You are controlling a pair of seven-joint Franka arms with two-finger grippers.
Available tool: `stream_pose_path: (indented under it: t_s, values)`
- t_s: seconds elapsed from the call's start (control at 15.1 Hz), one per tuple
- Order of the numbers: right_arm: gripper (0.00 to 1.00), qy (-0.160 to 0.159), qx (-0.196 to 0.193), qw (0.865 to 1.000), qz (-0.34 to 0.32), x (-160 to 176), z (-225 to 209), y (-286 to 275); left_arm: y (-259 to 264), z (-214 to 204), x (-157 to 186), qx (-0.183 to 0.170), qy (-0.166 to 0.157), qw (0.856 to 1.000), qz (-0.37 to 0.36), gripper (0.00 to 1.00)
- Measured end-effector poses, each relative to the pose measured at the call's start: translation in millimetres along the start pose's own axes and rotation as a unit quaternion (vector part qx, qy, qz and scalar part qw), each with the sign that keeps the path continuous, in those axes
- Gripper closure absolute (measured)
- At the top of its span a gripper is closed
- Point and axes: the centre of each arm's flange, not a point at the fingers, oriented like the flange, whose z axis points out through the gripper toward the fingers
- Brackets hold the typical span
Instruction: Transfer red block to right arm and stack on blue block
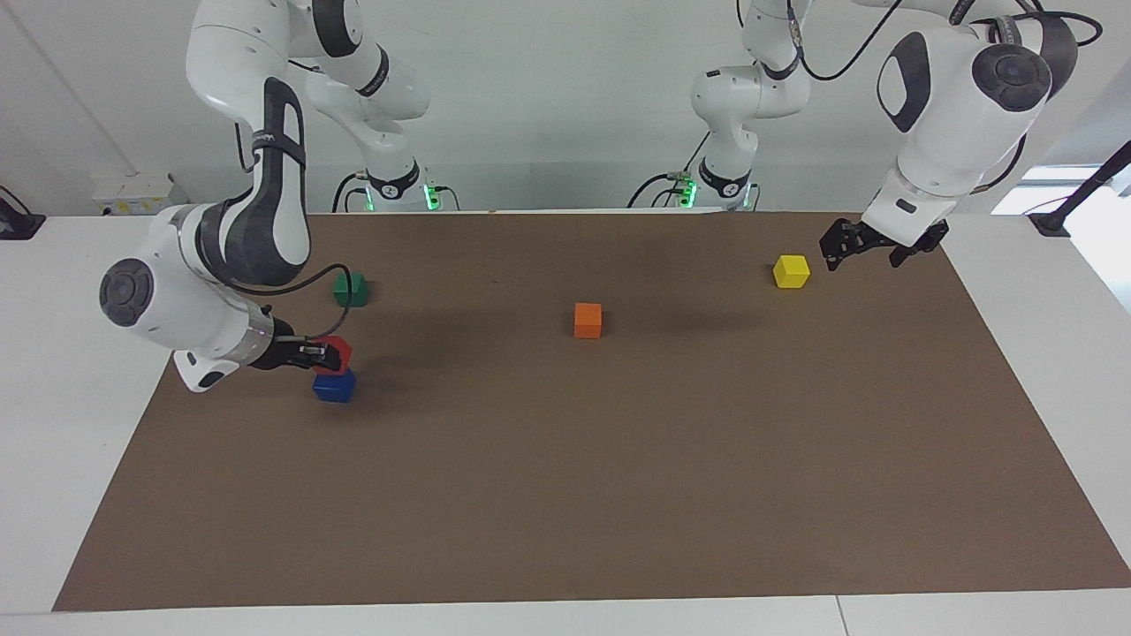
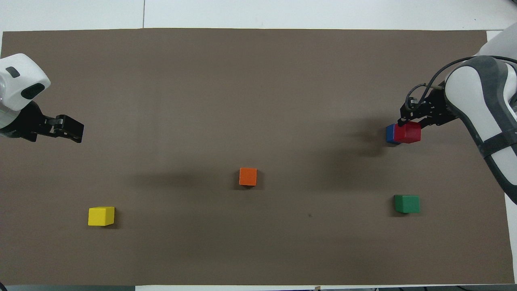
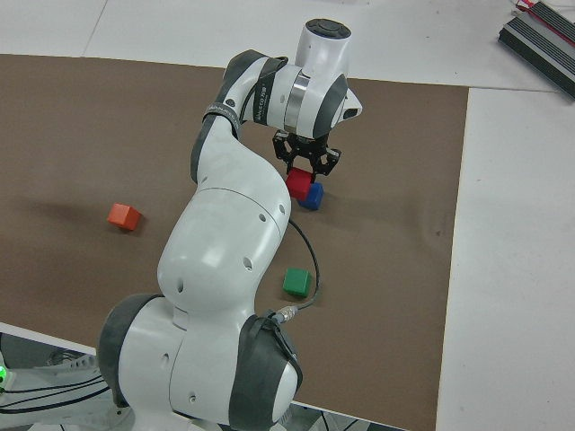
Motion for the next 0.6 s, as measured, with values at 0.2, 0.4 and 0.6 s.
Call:
stream_pose_path:
  t_s: [0.2,0.4,0.6]
  values:
    - [0.44,0.0,0.001,1.0,0.006,1.6,1.0,7.7,-8.4,1.6,0.5,-0.03,-0.001,0.999,-0.013,0.0]
    - [0.44,0.007,-0.002,1.0,0.013,5.0,1.7,11.5,-15.9,-1.6,2.1,-0.043,0.003,0.999,-0.023,0.0]
    - [0.44,0.013,-0.007,1.0,0.025,7.5,2.8,12.9,-10.5,-3.9,3.8,-0.043,0.006,0.999,-0.018,0.0]
